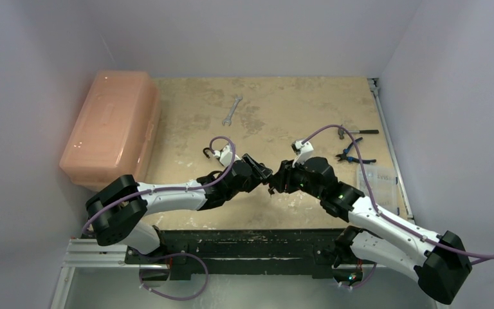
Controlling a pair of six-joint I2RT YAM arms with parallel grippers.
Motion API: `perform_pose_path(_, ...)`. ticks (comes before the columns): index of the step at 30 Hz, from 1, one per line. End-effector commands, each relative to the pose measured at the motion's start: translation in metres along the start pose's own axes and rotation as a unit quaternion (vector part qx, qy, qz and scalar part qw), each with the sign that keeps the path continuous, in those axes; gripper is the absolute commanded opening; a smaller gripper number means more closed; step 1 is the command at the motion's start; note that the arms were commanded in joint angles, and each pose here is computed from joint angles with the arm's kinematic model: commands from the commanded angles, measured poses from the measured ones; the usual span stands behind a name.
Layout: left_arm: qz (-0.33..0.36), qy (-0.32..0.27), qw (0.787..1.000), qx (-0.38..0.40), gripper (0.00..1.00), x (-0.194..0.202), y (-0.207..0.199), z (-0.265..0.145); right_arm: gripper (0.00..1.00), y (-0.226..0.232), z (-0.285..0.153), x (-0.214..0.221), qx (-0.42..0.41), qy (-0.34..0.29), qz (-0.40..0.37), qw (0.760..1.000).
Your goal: Unlock with the key
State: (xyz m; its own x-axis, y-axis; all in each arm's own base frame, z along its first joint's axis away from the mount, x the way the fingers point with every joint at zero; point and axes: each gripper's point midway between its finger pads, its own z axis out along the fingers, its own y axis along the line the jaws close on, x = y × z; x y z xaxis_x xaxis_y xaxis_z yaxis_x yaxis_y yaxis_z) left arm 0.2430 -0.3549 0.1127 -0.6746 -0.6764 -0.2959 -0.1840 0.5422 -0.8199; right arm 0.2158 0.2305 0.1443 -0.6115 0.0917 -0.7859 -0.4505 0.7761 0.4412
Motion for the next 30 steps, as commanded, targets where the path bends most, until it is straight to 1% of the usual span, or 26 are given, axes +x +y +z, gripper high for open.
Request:
perform_pose_path(1,-0.019,-0.008,0.999,0.046,0.00,-0.007,-0.033,-0.004,0.42,-0.002,0.001,-0.003,0.003,-0.013,0.006,1.000)
perform_pose_path(11,-0.021,-0.011,0.999,0.048,0.00,-0.011,-0.035,-0.005,0.40,-0.006,0.004,0.014,0.001,0.009,0.016,1.000)
perform_pose_path(13,-0.022,-0.011,0.999,0.048,0.00,-0.011,-0.034,-0.005,0.38,-0.003,0.006,0.010,-0.005,0.001,0.016,1.000)
perform_pose_path(18,-0.021,-0.012,0.999,0.046,0.00,-0.012,-0.033,-0.005,0.33,-0.007,0.008,0.015,-0.001,0.006,0.019,1.000)
perform_pose_path(30,-0.022,-0.011,0.999,0.046,0.00,-0.012,-0.033,-0.004,0.32,-0.009,0.011,0.024,0.001,0.016,0.025,1.000)
